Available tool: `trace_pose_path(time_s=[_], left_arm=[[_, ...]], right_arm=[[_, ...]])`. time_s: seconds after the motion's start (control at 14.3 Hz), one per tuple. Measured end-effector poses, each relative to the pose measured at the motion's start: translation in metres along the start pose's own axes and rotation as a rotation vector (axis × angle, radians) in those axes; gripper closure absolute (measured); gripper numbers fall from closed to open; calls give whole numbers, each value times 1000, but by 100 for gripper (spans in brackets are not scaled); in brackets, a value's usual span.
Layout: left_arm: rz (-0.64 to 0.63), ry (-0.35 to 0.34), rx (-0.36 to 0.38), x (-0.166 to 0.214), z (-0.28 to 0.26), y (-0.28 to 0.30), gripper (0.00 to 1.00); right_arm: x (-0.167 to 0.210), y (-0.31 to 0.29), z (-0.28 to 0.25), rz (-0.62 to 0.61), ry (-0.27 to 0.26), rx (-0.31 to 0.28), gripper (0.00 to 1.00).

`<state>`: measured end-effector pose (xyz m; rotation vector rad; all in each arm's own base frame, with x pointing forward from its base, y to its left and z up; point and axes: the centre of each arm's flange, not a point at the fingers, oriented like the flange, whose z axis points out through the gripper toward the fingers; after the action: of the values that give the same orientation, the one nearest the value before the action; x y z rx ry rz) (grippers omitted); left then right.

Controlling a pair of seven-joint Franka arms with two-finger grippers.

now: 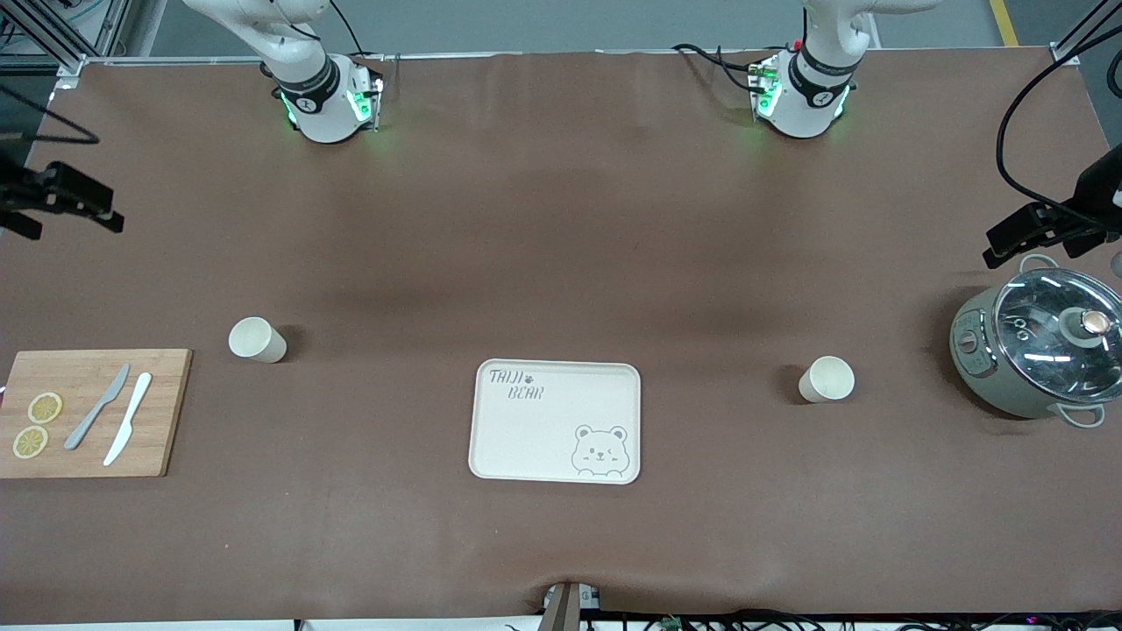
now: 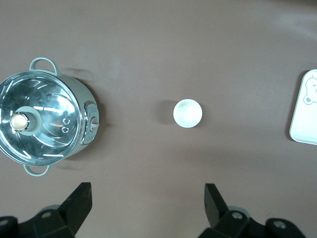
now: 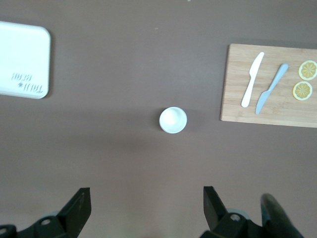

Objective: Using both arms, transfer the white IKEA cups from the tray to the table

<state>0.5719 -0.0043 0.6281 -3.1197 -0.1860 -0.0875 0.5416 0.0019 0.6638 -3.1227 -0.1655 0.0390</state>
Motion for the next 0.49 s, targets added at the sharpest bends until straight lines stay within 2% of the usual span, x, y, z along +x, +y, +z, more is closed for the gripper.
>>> trace_pose_path(time_s=[0.28, 0.49], left_arm=[[0, -4, -1, -1, 0, 0, 0], [0, -8, -1, -3, -2, 0, 0]], right_arm=[[-7, -6, 0, -8, -4, -11, 0], [-2, -1, -4, -3, 39, -46, 0]])
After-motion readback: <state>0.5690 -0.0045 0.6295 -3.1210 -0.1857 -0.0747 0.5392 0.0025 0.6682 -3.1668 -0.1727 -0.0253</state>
